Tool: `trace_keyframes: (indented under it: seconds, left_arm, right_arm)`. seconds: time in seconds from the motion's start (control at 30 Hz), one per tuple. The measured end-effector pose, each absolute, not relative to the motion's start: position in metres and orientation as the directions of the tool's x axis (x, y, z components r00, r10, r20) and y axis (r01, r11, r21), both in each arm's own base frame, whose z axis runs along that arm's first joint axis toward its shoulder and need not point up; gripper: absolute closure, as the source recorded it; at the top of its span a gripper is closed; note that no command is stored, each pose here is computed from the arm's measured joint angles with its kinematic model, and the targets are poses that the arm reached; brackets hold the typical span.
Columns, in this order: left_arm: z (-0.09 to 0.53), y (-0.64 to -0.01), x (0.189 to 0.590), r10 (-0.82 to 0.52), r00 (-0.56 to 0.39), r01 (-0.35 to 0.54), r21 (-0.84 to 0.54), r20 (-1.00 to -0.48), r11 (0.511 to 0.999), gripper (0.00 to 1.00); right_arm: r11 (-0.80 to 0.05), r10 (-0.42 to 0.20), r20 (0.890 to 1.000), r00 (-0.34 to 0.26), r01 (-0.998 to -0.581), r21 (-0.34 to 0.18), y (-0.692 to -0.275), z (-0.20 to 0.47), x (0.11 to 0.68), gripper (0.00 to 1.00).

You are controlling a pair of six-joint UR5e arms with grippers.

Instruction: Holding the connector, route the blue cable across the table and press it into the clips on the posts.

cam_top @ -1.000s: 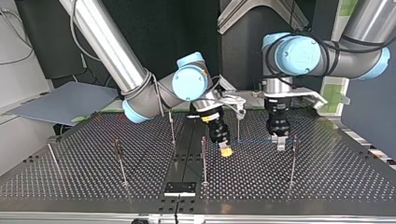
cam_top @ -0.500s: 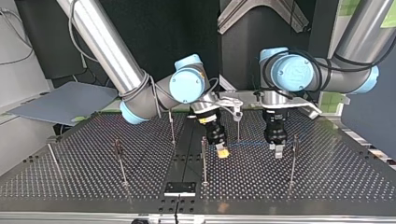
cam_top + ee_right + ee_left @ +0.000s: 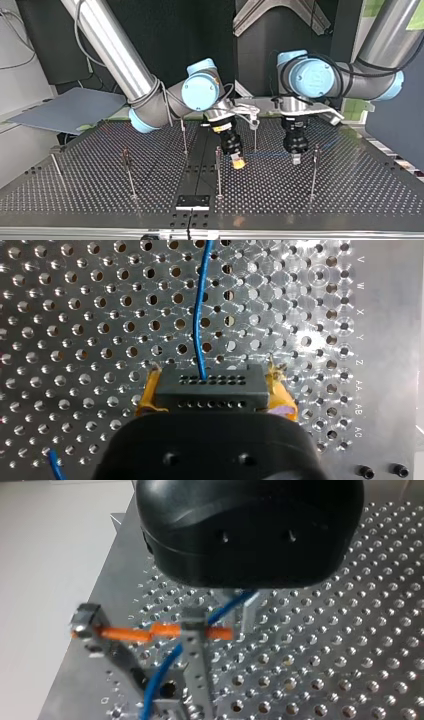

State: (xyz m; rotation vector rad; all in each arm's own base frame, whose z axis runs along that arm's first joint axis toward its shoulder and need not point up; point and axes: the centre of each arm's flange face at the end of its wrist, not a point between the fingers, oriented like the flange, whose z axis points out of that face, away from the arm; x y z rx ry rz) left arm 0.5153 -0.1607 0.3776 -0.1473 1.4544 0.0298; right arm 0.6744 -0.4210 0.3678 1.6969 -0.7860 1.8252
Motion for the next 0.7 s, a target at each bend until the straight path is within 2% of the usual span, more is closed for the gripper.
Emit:
trace_keyframes:
  seconds: [0.4,0.7]
  left_arm:
    - [0.343,-0.161,0.498,-0.061,0.065,-0.137,-0.070,-0.996,0.988,1.00]
    - [0.312,-0.162,0.482,-0.062,0.048,-0.135,-0.068,-0.997,0.989,1.00]
  right_arm:
    - [-0.692,-0.057,0.998,-0.025,-0.719,-0.058,-0.415,0.333,0.669,1.00]
    - [-0.689,-0.100,0.995,0.026,-0.723,-0.050,-0.408,0.301,0.661,1.00]
